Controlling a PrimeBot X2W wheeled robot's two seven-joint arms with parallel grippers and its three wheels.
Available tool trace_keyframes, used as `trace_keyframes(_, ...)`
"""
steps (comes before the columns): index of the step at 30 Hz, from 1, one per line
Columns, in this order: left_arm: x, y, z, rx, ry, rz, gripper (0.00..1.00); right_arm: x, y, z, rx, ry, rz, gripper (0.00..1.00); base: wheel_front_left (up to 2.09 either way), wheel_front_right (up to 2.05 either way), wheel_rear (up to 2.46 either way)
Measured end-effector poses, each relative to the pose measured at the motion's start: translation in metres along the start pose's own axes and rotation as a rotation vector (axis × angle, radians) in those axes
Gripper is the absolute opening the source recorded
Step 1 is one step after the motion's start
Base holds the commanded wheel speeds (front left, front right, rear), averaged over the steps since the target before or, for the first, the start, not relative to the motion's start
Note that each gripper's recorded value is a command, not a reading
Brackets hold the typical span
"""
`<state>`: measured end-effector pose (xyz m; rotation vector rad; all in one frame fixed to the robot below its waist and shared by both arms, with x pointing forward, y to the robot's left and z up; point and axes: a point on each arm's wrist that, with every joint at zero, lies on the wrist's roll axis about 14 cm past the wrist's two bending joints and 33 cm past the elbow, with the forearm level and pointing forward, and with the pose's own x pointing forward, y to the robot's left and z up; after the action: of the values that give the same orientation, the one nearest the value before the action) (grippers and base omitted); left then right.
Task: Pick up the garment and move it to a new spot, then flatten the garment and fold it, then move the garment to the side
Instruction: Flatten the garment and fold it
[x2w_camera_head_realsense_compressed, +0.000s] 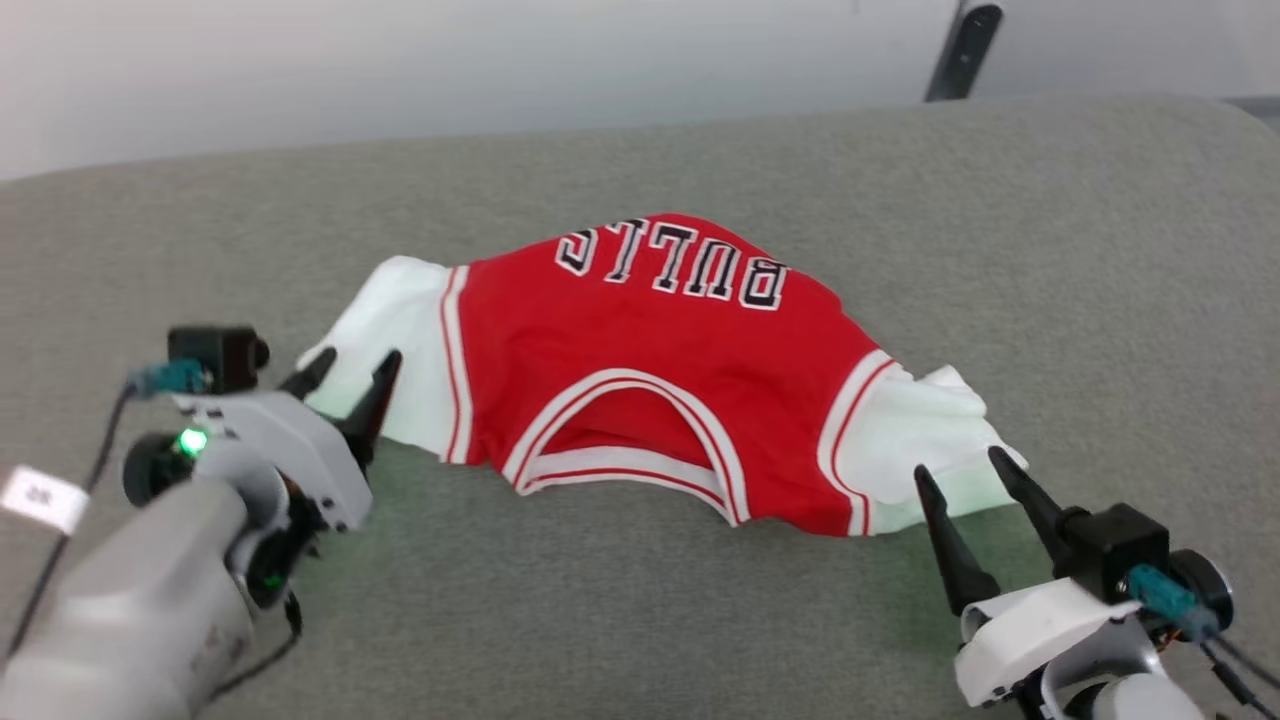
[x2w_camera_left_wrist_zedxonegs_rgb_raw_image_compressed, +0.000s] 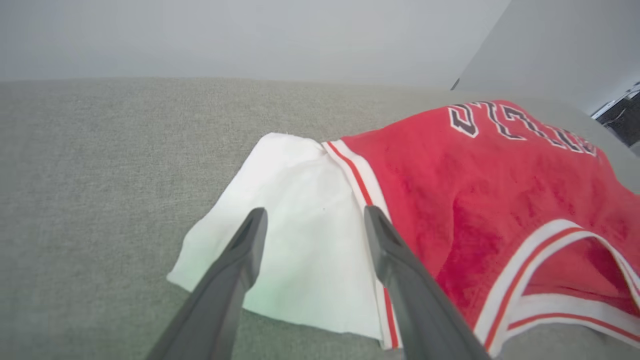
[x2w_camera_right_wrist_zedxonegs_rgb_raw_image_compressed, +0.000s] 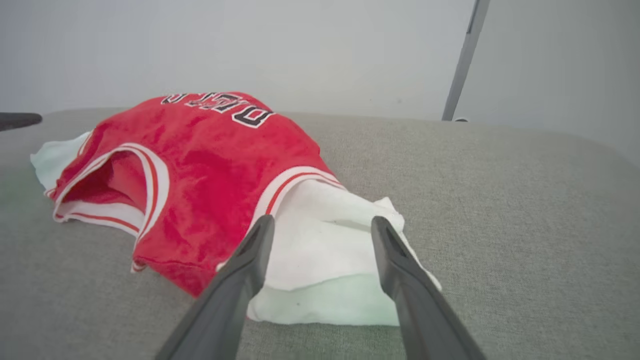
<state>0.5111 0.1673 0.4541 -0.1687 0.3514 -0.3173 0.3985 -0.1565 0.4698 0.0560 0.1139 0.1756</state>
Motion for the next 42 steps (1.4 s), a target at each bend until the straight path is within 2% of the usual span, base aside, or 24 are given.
trace_keyframes(2,-0.011,-0.001,-0.003,0.0,-0.015,0.011,1.0,0.003,-0.001,-0.005,-0.015,0.056,0.016,1.0,0.0,0.0,0.0)
trace_keyframes(4,-0.019,-0.003,0.011,-0.027,-0.081,0.029,1.0,0.007,-0.003,-0.009,-0.034,0.117,0.029,1.0,0.0,0.0,0.0)
trace_keyframes(7,-0.039,-0.004,0.031,-0.005,-0.186,0.067,1.0,0.012,-0.009,-0.018,-0.067,0.231,0.043,1.0,0.0,0.0,0.0)
trace_keyframes(10,-0.068,-0.008,0.017,0.026,-0.217,0.11,1.0,0.018,-0.014,-0.022,-0.081,0.326,0.055,1.0,0.0,0.0,0.0)
trace_keyframes(15,-0.107,-0.012,0.008,0.002,-0.278,0.165,1.0,0.025,-0.025,-0.021,-0.111,0.454,0.063,1.0,0.0,0.0,0.0)
trace_keyframes(22,-0.14,-0.007,0.008,-0.013,-0.333,0.238,1.0,0.032,-0.035,-0.013,-0.13,0.573,0.066,1.0,0.0,0.0,0.0)
trace_keyframes(29,-0.15,-0.001,0.006,-0.034,-0.349,0.273,1.0,0.049,-0.039,-0.011,-0.199,0.636,0.087,1.0,0.0,0.0,0.0)
trace_keyframes(32,-0.151,0.002,0.003,-0.039,-0.342,0.282,1.0,0.059,-0.034,-0.013,-0.192,0.652,0.108,1.0,0.0,0.0,0.0)
trace_keyframes(38,-0.148,0.006,-0.002,-0.06,-0.334,0.293,1.0,0.065,-0.034,-0.041,-0.269,0.754,0.133,1.0,0.0,0.0,0.0)
trace_keyframes(42,-0.145,0.011,-0.004,-0.065,-0.329,0.302,1.0,0.07,-0.032,-0.059,-0.266,0.799,0.145,1.0,0.0,0.0,0.0)
